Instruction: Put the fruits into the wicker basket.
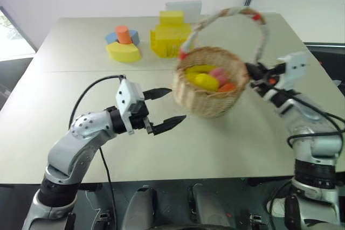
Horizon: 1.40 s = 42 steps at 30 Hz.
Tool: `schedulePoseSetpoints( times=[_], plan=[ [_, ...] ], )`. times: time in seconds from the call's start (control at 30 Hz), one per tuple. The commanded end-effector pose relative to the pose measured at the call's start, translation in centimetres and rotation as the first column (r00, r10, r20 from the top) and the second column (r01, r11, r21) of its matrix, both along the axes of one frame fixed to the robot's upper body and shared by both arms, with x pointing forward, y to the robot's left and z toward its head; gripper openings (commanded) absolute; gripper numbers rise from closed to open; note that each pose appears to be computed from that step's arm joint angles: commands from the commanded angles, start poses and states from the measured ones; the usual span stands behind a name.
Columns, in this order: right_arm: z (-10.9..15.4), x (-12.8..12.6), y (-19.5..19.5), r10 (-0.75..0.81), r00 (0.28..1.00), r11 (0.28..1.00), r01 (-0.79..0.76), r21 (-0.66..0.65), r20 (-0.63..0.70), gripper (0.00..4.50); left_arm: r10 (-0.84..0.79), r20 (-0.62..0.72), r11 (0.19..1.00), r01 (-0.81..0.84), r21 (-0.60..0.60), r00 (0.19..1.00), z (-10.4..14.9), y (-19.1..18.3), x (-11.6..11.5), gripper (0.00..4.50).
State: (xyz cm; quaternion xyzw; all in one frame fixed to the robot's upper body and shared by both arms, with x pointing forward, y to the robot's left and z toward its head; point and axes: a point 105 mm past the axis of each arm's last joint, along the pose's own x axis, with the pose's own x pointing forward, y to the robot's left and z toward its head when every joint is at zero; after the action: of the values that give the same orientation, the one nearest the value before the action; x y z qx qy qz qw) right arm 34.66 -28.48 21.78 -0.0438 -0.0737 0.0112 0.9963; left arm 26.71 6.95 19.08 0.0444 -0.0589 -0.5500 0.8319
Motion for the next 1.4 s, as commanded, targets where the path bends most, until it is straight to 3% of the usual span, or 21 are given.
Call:
schedulePoseSetpoints(
  times=[0.03, 0.23, 0.5, 0.53, 0.73, 0.83, 0.9, 1.03, 1.17, 1.4],
  plan=[
    [2.3, -0.8, -5.5, -0.237, 0.968, 0.971, 0.237, 0.005, 0.081, 0.14, -0.013, 0.056, 1.0, 0.013, -0.003, 0.998, 0.8, -0.5, 0.2, 4.5],
    [1.1, 0.2, -9.4, -0.367, 0.929, 0.93, 0.365, 0.046, 0.041, 0.14, 0.006, 0.069, 1.0, -0.005, -0.007, 0.998, 0.6, -0.7, 0.8, 4.5],
    [1.7, -0.8, -9.6, -0.369, 0.927, 0.929, 0.37, -0.008, 0.064, 4.24, 0.057, 0.064, 0.998, -0.056, -0.008, 0.996, 0.3, 0.1, 1.3, 4.5],
    [1.9, -1.2, -9.6, -0.37, 0.926, 0.928, 0.373, -0.023, 0.075, 4.45, 0.07, 0.059, 0.998, -0.07, -0.01, 0.996, 0.2, 0.3, 1.4, 4.5],
    [2.2, -4.1, -6.6, -0.198, 0.978, 0.967, 0.206, -0.151, 0.07, 4.45, 0.21, 0.023, 0.978, -0.21, 0.014, 0.977, -1.3, 3.2, 3.1, 4.5],
    [0.5, -5.0, -1.7, 0.071, 0.997, 0.963, -0.072, -0.261, -0.015, 4.45, 0.352, 0.013, 0.936, -0.352, 0.023, 0.936, -2.3, 6.4, 4.4, 4.5],
    [-0.7, -5.8, 2.3, 0.276, 0.959, 0.919, -0.283, -0.273, -0.067, 4.45, 0.437, -0.002, 0.899, -0.437, 0.033, 0.899, -3.2, 8.6, 4.8, 4.5],
    [-2.9, -6.3, 7.8, 0.503, 0.852, 0.819, -0.524, -0.234, -0.145, 4.45, 0.537, -0.006, 0.841, -0.535, 0.076, 0.844, -4.7, 11.0, 4.8, 4.5],
    [-4.9, -5.4, 10.7, 0.59, 0.785, 0.757, -0.619, -0.21, -0.19, 4.45, 0.616, -0.018, 0.785, -0.613, 0.089, 0.787, -5.8, 12.8, 4.2, 4.5],
    [-6.0, -4.1, 11.0, 0.615, 0.764, 0.739, -0.645, -0.193, -0.197, 4.45, 0.651, -0.026, 0.757, -0.647, 0.089, 0.758, -6.5, 13.8, 2.7, 4.5]
  ],
)
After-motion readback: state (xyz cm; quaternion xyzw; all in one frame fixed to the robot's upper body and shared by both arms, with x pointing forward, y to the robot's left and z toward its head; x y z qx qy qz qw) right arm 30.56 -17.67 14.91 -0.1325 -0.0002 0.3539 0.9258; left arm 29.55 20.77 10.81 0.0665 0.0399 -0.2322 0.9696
